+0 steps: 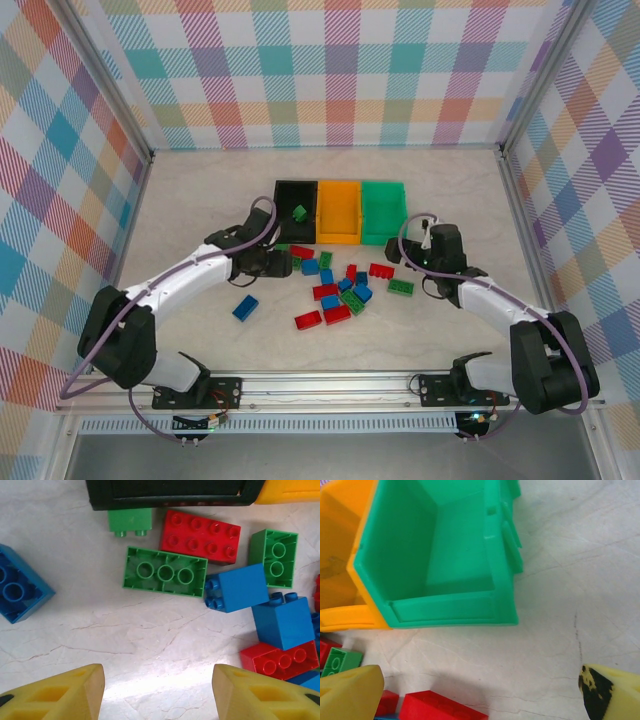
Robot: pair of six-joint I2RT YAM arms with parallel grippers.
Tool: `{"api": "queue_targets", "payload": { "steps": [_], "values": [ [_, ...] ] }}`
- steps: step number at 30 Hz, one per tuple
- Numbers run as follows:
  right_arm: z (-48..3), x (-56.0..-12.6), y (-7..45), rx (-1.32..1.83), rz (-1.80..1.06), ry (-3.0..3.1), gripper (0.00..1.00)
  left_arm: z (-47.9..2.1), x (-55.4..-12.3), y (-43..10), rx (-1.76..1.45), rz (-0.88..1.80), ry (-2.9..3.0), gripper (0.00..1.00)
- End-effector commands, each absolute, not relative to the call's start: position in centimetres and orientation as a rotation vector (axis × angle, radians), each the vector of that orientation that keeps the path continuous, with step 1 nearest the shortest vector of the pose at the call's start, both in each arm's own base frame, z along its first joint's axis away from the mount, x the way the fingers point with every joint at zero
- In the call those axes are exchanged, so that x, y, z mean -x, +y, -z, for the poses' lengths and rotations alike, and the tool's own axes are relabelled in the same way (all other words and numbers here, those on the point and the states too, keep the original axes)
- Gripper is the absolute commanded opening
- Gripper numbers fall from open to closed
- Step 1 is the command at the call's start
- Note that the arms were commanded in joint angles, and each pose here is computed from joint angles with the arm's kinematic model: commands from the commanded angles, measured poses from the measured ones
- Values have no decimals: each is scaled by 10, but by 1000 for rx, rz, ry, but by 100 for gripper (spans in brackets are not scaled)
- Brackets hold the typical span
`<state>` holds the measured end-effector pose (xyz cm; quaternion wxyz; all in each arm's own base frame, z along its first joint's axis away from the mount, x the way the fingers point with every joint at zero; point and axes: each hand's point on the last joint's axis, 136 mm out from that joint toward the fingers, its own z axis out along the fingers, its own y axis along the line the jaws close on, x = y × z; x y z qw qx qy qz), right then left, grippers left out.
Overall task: Sort the legos into containers by color
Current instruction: Pick up the lego from the center of the table.
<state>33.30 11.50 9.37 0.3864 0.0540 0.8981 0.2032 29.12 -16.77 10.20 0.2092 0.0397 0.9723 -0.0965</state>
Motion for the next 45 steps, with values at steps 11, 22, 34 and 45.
{"api": "queue_targets", "payload": {
  "steps": [11, 22, 34, 45],
  "values": [
    [-79, -283, 150, 72, -599, 2585, 97, -122, -303, -134, -1, 390, 2658, 59],
    [-65, -301, 163, 302, -422, 2758, 93, -96, -321, -119, 120, 411, 2589, 59],
    [-30, -292, 175, 494, -199, 2911, 87, -90, -323, -111, 58, 359, 2496, 60],
    [-34, -293, 183, 425, -251, 2929, 63, -94, -319, -119, -5, 440, 2382, 60]
  ]
}}
